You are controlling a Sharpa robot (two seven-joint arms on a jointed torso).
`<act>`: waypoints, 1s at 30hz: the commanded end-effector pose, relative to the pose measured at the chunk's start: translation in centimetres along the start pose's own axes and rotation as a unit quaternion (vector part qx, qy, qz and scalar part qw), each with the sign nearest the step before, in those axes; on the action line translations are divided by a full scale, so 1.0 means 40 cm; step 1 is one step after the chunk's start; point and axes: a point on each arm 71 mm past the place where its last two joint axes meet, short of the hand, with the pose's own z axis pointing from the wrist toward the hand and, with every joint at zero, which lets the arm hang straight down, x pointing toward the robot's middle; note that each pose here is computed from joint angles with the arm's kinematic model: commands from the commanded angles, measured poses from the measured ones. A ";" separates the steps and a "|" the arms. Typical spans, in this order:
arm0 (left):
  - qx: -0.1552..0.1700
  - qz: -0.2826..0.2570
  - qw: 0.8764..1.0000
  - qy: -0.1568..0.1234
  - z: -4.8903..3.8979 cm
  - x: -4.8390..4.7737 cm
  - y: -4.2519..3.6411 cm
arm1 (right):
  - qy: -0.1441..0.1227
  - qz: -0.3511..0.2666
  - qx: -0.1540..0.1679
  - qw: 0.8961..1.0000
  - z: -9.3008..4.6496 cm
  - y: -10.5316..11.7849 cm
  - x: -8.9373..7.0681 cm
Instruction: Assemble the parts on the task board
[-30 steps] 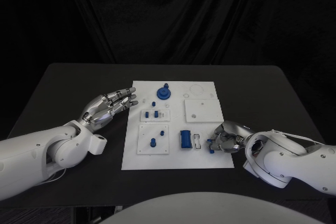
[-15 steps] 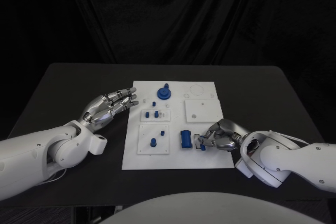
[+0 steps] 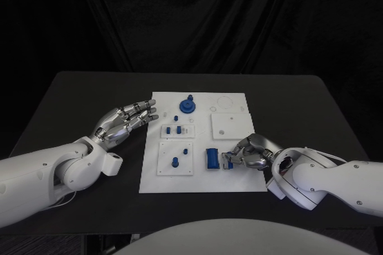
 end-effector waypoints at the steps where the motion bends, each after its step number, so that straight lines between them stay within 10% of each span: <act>1: 0.024 -0.005 1.000 0.008 0.000 0.005 -0.007 | 0.001 -0.023 0.000 1.000 0.003 -0.001 0.000; 30: 0.016 -0.008 1.000 0.011 0.002 0.007 -0.002 | 0.020 -0.052 0.010 0.998 0.020 0.002 0.014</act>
